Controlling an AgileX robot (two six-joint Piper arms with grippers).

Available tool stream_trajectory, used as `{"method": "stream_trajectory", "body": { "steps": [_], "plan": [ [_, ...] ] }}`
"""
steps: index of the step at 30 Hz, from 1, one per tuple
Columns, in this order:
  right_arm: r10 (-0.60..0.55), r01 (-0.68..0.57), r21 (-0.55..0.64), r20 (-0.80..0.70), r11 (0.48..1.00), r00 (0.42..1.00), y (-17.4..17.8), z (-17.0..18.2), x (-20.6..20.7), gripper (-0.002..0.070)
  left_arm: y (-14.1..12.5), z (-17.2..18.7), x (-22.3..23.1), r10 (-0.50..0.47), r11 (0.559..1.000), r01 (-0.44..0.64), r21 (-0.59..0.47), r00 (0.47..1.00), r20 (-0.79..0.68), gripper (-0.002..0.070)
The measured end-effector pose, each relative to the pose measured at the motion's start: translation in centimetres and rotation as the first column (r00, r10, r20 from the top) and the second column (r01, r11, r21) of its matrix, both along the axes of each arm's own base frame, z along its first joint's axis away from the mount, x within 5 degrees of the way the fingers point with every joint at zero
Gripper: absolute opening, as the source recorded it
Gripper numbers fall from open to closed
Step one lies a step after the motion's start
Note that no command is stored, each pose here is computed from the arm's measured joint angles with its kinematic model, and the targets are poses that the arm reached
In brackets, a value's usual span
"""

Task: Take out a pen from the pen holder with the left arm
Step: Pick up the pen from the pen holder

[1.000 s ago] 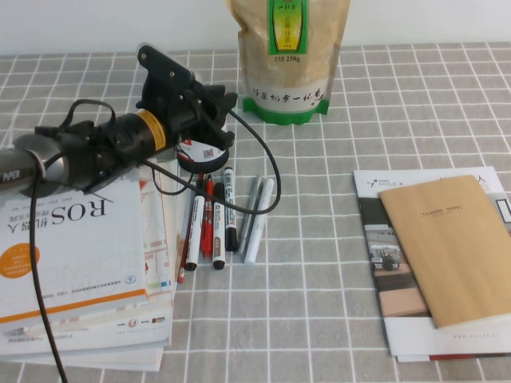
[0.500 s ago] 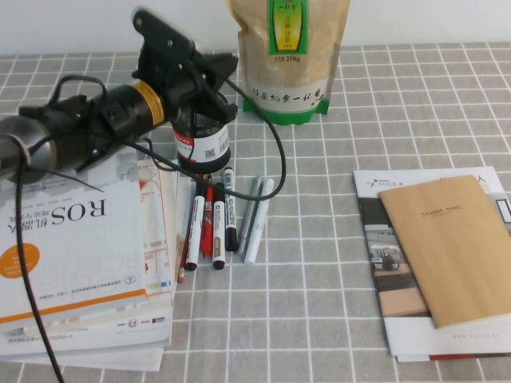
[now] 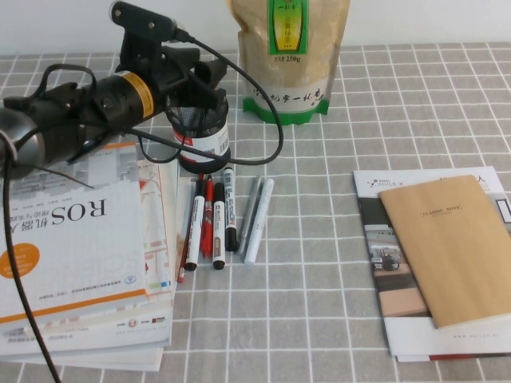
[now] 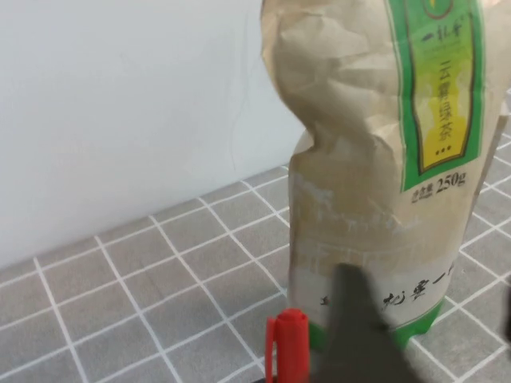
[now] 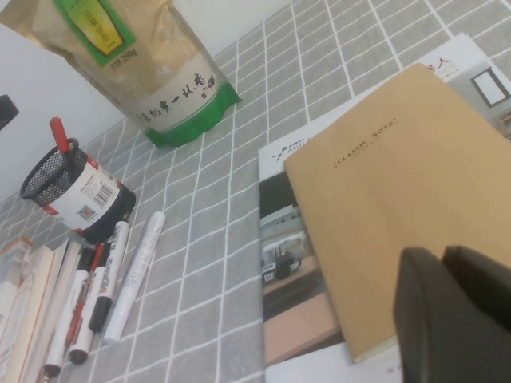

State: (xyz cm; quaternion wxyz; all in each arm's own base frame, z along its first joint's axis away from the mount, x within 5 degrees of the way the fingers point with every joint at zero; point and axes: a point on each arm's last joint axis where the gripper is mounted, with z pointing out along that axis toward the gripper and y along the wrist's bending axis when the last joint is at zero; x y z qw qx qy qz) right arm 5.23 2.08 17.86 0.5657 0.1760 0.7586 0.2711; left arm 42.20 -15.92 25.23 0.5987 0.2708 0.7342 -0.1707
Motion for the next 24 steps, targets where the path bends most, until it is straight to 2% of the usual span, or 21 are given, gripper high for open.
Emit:
{"method": "stream_trajectory", "body": {
  "steps": [2,3,6,18,24],
  "plan": [
    [0.0,0.0,0.0,0.0,1.0,1.0,0.0,0.0,0.0,-0.0013,0.1,0.0,0.0,0.013,1.0,-0.013,-0.006,1.0,-0.009,0.0459],
    [0.0,0.0,0.0,0.0,1.0,1.0,0.0,0.0,0.0,-0.0013,0.1,-0.1,0.1,0.017,1.0,-0.017,-0.007,1.0,-0.012,0.0494],
    [0.0,0.0,0.0,0.0,1.0,1.0,0.0,0.0,0.0,-0.0013,0.2,-0.5,0.3,0.025,1.0,-0.025,-0.01,0.999,-0.025,0.0537],
    [0.0,0.0,0.0,0.0,1.0,1.0,0.0,0.0,0.0,-0.0013,0.1,-4.4,1.5,0.02,1.0,-0.02,-0.015,0.999,-0.042,0.0557],
    [0.0,0.0,0.0,0.0,1.0,1.0,0.0,0.0,0.0,-0.0013,-0.1,-4.6,2.6,0.015,1.0,-0.015,-0.024,1.0,-0.012,0.0557]
  ]
}}
